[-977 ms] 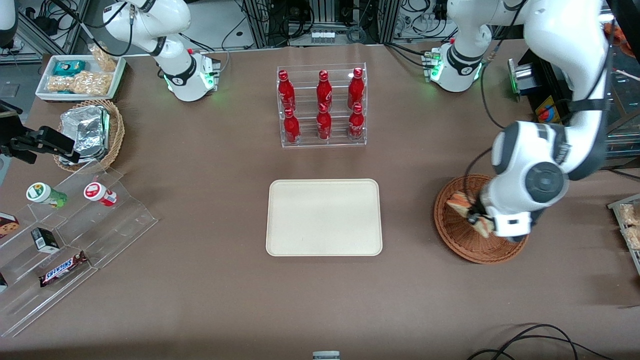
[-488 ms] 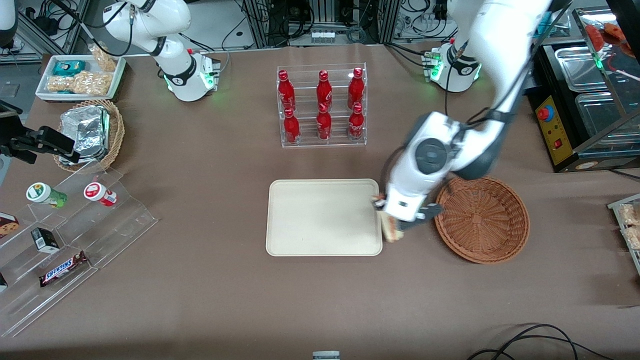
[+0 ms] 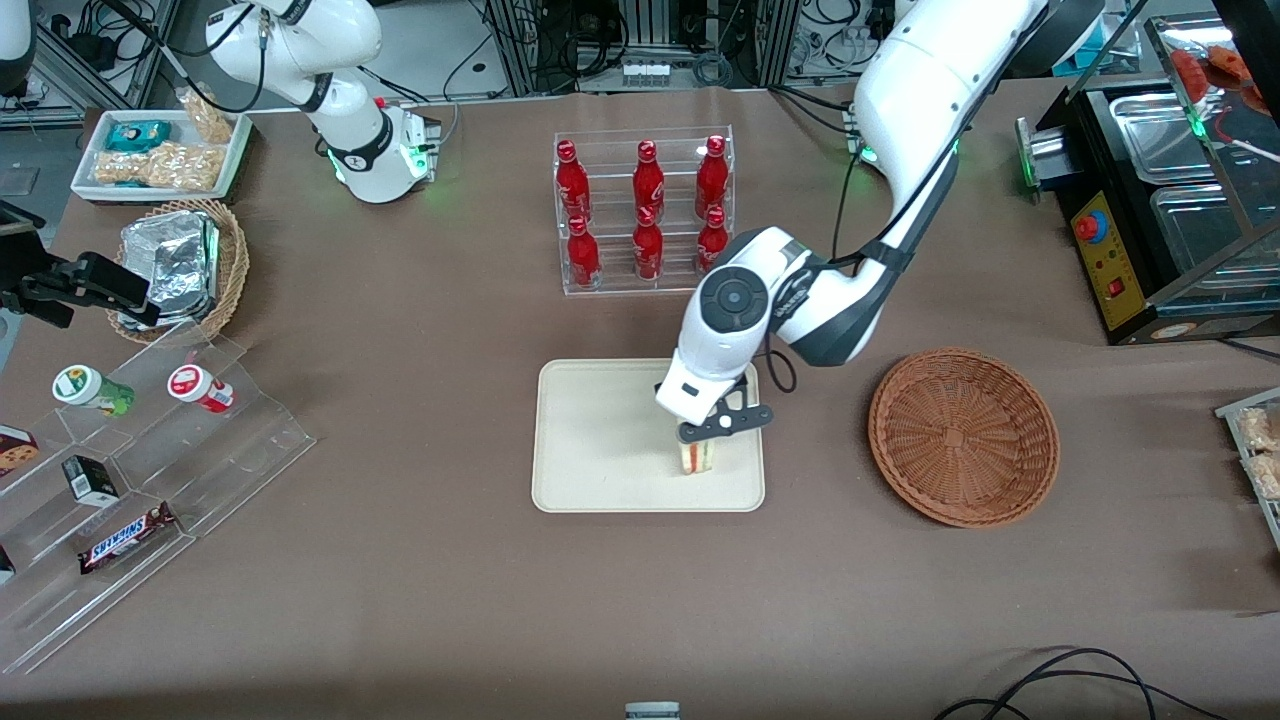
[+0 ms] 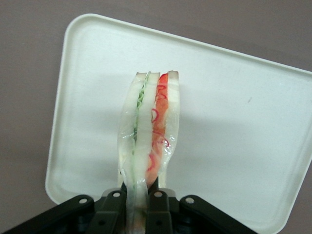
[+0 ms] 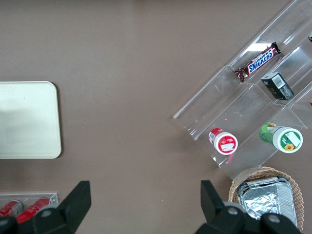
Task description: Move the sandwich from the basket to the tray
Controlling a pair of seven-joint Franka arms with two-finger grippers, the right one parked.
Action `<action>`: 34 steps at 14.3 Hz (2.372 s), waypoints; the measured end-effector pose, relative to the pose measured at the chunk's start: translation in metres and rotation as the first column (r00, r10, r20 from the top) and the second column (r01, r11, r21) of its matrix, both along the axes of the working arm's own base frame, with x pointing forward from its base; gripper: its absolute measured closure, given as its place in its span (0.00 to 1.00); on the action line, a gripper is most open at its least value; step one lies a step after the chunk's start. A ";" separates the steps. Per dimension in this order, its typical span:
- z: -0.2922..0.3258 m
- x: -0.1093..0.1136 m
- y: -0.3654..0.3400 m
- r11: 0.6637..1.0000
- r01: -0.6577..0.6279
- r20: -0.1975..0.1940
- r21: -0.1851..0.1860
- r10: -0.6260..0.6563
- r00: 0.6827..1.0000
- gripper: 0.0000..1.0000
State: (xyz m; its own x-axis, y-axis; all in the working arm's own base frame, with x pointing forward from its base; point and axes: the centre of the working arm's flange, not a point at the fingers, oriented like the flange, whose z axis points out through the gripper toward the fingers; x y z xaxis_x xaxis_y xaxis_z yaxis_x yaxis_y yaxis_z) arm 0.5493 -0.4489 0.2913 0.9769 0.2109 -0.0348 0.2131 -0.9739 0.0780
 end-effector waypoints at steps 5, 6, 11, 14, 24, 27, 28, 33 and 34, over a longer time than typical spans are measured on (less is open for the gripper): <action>-0.026 -0.007 -0.030 0.999 0.052 0.012 -0.005 -0.052 0.999 0.86; -0.033 -0.008 -0.035 0.998 0.066 0.030 -0.011 -0.065 0.997 0.86; -0.048 -0.009 -0.045 0.997 0.071 0.052 -0.039 -0.069 0.996 0.63; -0.013 -0.006 -0.042 0.998 0.068 0.035 0.005 -0.068 0.997 0.33; 0.202 0.015 0.117 0.983 -0.109 0.060 0.151 0.101 0.993 0.00; 0.191 0.032 0.179 0.968 -0.204 0.012 0.149 0.205 0.979 0.00; 0.191 0.035 0.198 0.961 -0.232 0.004 0.149 0.234 0.972 0.00; 0.219 0.017 0.283 0.964 -0.170 -0.069 0.206 0.188 0.980 0.00; 0.229 0.012 0.299 0.969 -0.145 -0.090 0.199 0.166 0.982 0.00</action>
